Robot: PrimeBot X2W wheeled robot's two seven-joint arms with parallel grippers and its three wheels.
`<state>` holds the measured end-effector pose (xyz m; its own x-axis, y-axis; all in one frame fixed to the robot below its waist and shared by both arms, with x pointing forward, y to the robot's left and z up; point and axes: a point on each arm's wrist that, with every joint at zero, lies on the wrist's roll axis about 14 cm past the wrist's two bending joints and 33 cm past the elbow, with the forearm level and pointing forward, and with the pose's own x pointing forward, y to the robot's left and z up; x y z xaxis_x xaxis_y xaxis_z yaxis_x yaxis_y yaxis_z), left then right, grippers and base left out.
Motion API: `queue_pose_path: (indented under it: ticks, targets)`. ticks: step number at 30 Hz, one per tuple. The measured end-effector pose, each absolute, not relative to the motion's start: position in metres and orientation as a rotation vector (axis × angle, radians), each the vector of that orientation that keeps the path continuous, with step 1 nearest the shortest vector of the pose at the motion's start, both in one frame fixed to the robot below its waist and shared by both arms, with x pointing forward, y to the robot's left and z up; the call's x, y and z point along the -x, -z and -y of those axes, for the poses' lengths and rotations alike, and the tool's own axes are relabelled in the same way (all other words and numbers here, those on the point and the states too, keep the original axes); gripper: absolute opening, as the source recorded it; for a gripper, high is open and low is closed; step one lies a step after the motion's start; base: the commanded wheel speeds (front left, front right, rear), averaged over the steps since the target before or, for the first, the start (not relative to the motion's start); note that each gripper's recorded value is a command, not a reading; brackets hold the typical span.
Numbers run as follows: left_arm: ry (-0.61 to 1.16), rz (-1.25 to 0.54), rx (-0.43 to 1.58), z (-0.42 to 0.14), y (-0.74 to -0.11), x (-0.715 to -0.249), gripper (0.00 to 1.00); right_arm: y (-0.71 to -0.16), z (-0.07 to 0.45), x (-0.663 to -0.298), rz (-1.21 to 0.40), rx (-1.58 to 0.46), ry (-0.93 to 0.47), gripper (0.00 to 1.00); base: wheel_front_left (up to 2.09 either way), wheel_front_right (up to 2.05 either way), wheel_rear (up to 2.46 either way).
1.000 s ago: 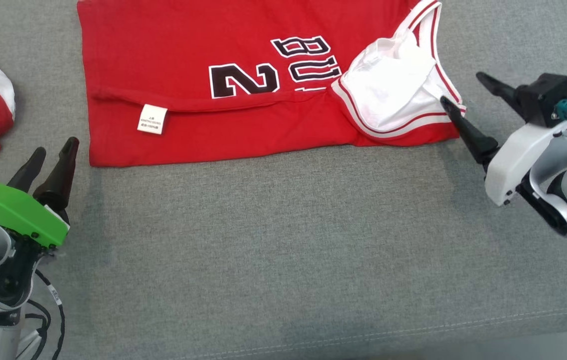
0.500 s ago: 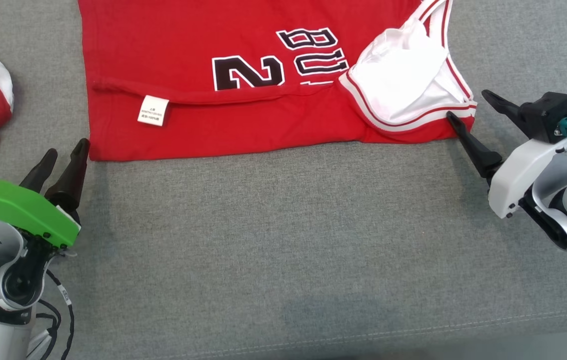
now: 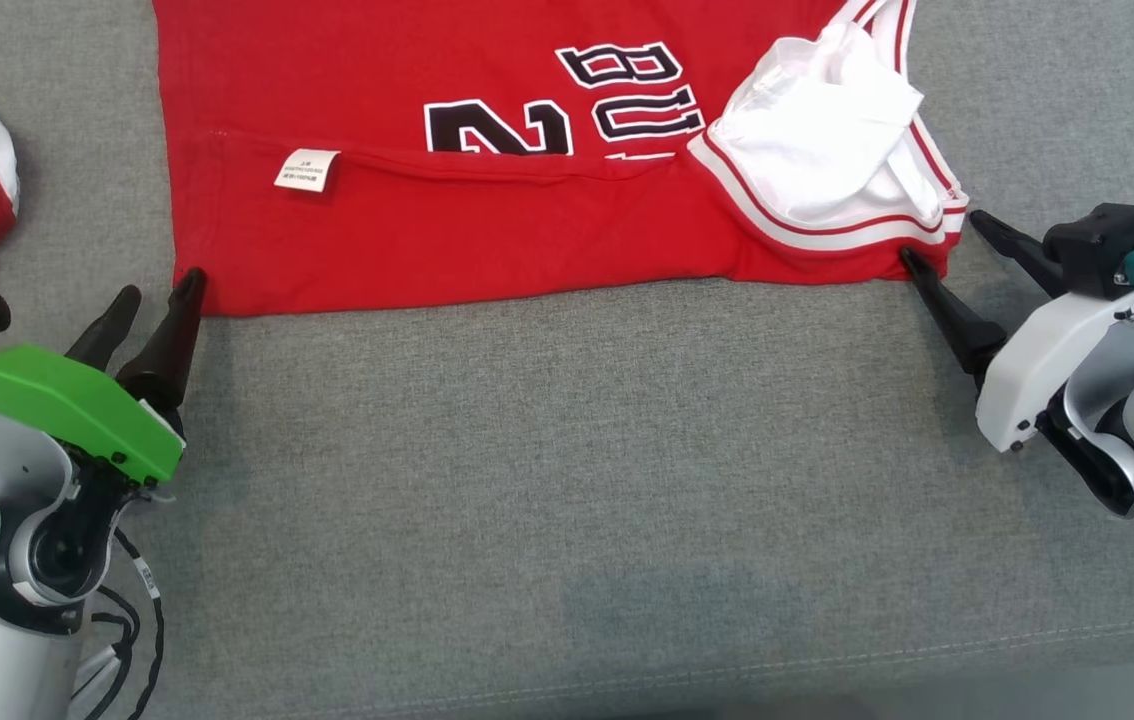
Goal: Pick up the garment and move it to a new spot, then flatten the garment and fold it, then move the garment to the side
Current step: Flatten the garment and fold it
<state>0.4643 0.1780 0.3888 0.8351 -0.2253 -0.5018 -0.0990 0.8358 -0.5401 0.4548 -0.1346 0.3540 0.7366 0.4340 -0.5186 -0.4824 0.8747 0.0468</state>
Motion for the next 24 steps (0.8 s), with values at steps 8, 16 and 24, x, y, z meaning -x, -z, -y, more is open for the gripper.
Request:
queue_pose_path:
  ticks: [8, 16, 24]
  targets:
    - [0.074, -0.627, 0.576, -0.177, -0.382, -0.462, 1.00, -0.353, 0.129, -0.455, -0.552, 0.072, -0.515, 1.00, 0.00, 0.00, 0.00]
    - [0.107, -0.656, 0.639, -0.158, -0.381, -0.468, 1.00, -0.352, 0.124, -0.457, -0.559, 0.070, -0.535, 0.95, 0.00, 0.00, 0.00]
    - [0.125, -0.689, 0.641, -0.153, -0.376, -0.466, 0.16, -0.352, 0.122, -0.460, -0.566, 0.062, -0.546, 0.36, 0.00, 0.00, 0.00]
